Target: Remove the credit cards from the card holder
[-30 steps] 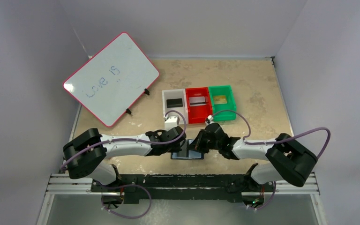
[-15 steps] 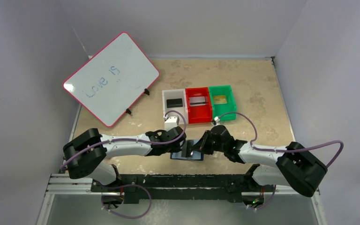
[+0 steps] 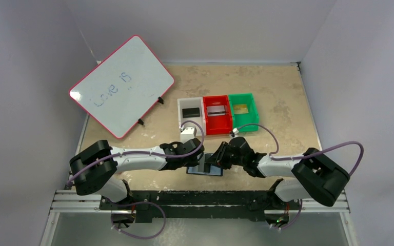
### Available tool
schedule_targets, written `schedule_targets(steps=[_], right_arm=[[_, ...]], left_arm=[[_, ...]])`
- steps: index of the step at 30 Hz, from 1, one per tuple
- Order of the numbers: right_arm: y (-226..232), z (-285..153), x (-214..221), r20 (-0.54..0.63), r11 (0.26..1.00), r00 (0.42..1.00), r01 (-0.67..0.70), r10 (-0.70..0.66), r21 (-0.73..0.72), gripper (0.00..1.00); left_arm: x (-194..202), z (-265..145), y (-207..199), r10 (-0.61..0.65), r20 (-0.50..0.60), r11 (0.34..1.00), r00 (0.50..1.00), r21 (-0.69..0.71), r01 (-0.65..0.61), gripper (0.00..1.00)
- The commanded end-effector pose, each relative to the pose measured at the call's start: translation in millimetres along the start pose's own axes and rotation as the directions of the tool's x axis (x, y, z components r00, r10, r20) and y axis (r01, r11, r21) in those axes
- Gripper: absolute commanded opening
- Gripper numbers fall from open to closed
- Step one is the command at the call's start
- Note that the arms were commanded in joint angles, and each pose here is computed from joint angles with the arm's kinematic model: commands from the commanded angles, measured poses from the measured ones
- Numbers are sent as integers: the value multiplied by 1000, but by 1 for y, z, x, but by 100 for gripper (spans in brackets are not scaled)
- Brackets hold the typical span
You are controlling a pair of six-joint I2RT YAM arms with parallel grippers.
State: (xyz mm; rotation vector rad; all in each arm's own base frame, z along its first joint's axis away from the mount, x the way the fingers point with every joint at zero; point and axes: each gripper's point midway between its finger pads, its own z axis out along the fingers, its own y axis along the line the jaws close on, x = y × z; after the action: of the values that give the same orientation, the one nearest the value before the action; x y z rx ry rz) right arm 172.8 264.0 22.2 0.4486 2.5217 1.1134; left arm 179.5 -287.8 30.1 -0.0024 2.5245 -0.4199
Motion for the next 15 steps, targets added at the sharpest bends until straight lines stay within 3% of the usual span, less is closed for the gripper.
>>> schedule_targets(steps=[1,7,15], right_arm=[[0,4,-1,1,1000,1000,-24,24,-4,29],[-3,0,-1,20,999,999,-49,49,-25,2],[-9,-23,-14,116,999,992,-54,53,2,0]], left_arm=[[20,3,19,45,-66,996,997,-68,-50,11],[19,3,22,41,-61,996,997,-75,-46,10],[8,-1,22,31,-17,996,999,-87,-33,10]])
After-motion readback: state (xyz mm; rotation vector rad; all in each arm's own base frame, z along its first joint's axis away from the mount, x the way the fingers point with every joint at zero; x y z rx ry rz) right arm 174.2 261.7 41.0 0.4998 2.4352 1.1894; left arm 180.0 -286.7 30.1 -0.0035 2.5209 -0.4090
